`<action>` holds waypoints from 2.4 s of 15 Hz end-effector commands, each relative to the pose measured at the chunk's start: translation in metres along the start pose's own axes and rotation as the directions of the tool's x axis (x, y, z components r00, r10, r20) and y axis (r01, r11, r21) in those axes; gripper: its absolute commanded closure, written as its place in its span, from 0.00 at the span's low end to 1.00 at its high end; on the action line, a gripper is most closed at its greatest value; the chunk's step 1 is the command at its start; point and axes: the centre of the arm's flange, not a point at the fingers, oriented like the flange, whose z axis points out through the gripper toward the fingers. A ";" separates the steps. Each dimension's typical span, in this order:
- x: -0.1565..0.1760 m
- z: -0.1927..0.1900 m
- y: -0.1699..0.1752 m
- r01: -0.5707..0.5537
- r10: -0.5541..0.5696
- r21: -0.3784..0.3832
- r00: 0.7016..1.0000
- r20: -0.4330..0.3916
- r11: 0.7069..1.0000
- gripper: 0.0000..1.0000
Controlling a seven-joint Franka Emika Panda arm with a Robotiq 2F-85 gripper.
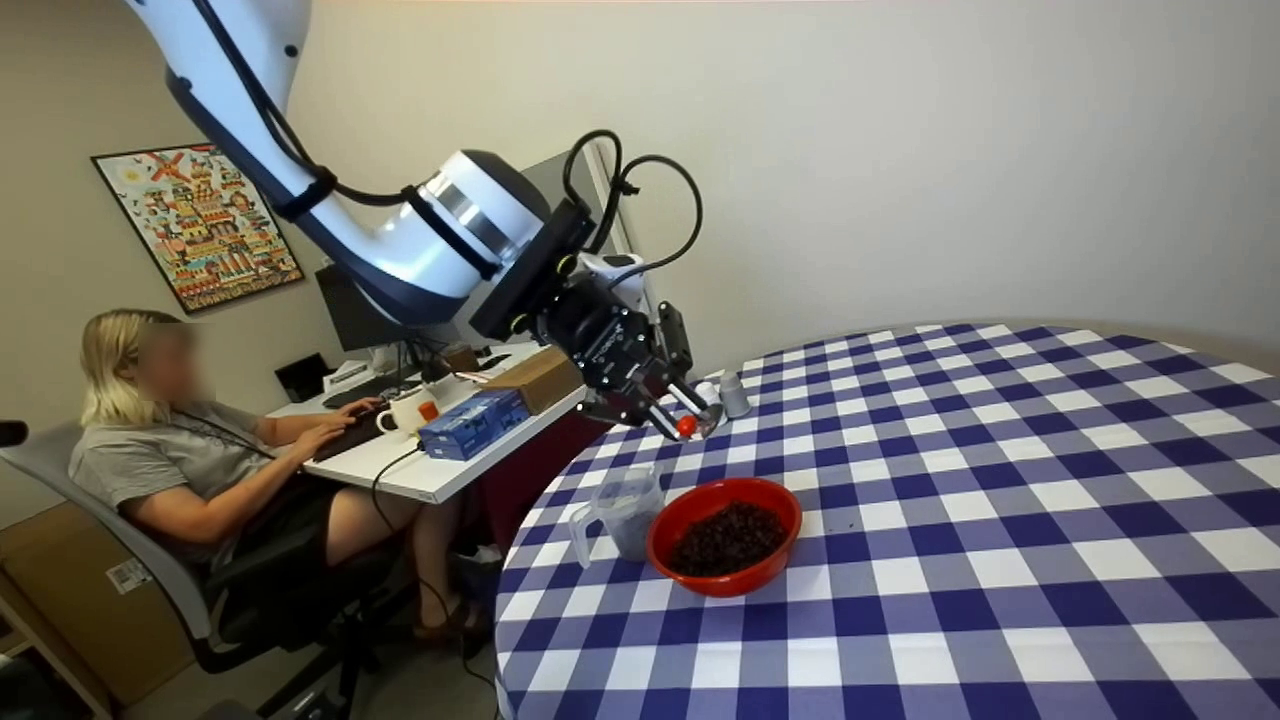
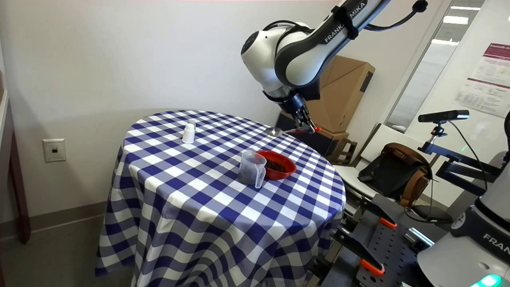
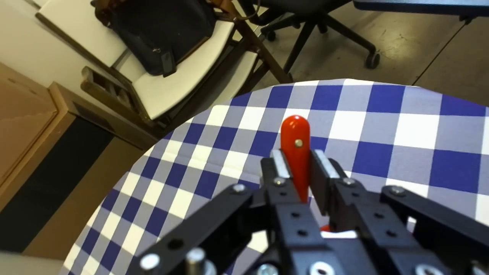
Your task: Pick up the spoon and scoop some of the objects from the red bowl and put them in the measuring cup, then put the spoon on the table
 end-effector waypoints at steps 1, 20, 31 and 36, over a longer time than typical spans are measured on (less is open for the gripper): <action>0.003 0.021 0.021 -0.027 0.023 0.077 0.998 0.050 0.997 0.90; 0.061 0.072 0.014 -0.115 0.073 0.343 0.988 0.133 0.932 0.90; 0.042 0.138 0.117 -0.276 0.244 0.519 0.961 0.130 0.809 0.90; 0.057 0.189 0.130 -0.210 0.221 0.591 0.974 0.054 0.779 0.90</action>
